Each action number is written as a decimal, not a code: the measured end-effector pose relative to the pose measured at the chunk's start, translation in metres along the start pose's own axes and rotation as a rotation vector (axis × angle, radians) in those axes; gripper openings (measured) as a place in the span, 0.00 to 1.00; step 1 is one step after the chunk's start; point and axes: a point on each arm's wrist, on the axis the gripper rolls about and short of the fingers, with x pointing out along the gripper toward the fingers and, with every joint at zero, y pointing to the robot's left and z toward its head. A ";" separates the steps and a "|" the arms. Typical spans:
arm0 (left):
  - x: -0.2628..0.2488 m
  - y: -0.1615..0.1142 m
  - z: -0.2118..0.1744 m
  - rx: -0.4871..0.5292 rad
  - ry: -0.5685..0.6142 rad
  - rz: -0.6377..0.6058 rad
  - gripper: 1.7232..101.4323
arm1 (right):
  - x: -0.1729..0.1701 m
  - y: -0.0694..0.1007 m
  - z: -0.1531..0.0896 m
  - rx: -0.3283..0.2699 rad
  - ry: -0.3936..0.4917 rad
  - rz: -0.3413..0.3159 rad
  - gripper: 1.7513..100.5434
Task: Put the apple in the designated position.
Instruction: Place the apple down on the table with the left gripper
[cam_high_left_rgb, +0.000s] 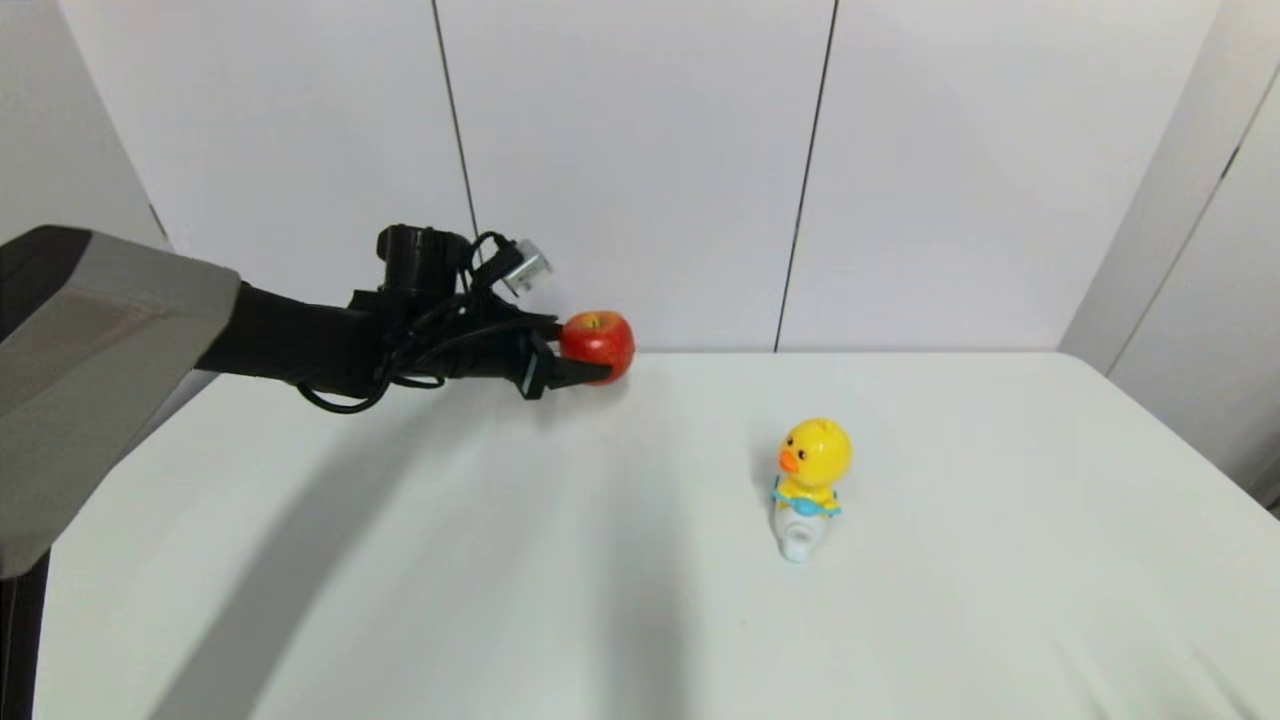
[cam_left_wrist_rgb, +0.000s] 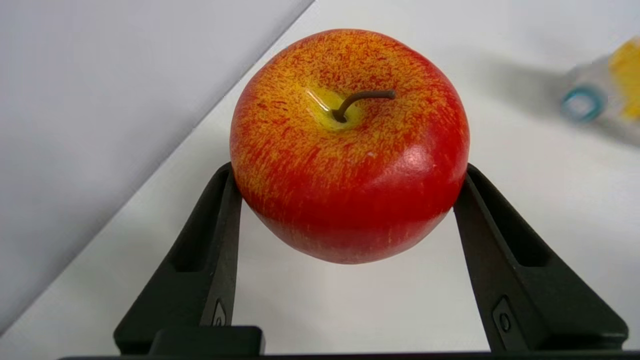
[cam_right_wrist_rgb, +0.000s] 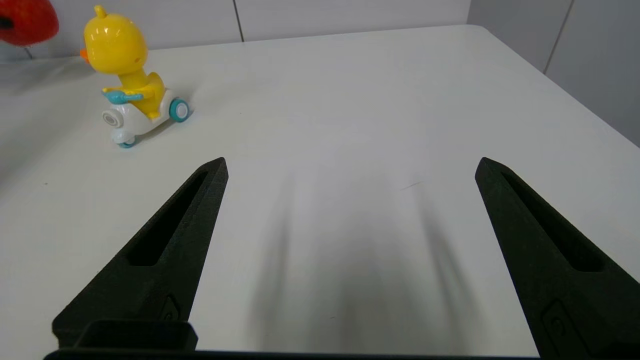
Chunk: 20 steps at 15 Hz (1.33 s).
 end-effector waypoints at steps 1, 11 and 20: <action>0.005 -0.006 0.008 -0.003 -0.015 -0.016 0.71 | 0.000 0.000 0.000 0.000 0.000 0.000 0.97; 0.081 -0.062 0.033 0.098 -0.078 -0.190 0.70 | 0.000 0.000 0.000 0.000 0.000 0.000 0.97; 0.147 -0.077 0.010 0.119 -0.095 -0.260 0.70 | 0.000 0.000 0.000 0.000 0.000 0.000 0.97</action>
